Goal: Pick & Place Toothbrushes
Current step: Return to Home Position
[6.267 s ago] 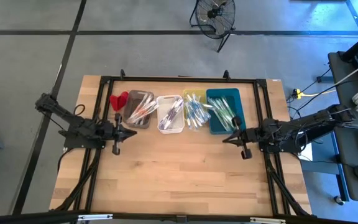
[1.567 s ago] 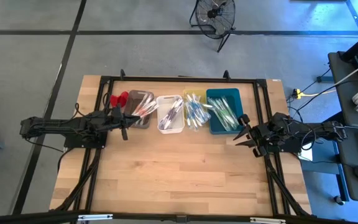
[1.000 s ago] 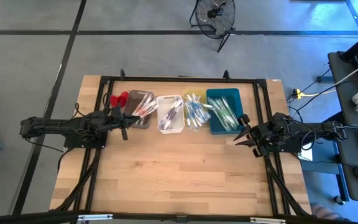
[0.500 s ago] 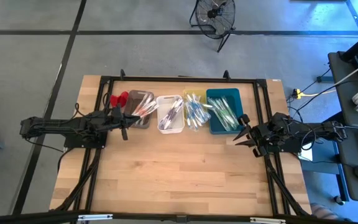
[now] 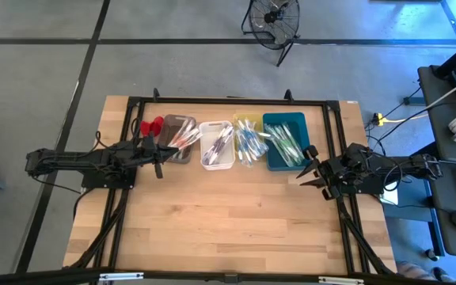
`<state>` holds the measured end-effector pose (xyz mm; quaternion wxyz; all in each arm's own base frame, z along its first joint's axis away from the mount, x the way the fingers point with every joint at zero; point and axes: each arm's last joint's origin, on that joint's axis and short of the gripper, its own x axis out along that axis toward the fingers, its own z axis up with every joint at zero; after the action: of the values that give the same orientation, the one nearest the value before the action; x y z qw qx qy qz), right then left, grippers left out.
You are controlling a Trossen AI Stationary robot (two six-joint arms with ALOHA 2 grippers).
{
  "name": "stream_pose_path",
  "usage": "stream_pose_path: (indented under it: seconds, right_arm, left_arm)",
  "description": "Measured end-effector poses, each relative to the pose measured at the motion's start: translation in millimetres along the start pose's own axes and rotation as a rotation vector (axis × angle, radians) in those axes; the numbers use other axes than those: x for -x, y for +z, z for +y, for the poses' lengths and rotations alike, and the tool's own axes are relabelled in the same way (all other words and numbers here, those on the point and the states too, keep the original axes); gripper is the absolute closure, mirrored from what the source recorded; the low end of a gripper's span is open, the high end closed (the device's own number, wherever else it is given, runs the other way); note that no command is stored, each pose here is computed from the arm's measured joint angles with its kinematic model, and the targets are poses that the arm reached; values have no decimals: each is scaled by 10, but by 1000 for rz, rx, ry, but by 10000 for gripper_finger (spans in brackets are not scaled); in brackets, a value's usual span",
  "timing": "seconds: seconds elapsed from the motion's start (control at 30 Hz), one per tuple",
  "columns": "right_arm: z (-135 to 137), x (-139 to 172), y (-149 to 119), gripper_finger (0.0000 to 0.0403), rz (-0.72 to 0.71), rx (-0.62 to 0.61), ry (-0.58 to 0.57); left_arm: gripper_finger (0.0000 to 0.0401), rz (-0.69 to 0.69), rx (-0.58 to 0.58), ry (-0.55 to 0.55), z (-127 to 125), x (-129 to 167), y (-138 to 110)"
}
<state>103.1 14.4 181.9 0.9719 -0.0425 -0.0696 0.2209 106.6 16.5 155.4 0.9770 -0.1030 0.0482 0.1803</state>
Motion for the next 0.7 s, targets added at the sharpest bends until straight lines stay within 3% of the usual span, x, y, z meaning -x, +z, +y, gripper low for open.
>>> stream_pose_path:
  seconds: [0.7]
  right_arm:
    - [0,0,0,319,0,0,0]
  left_arm:
    - [399,0,0,0,0,0,0]
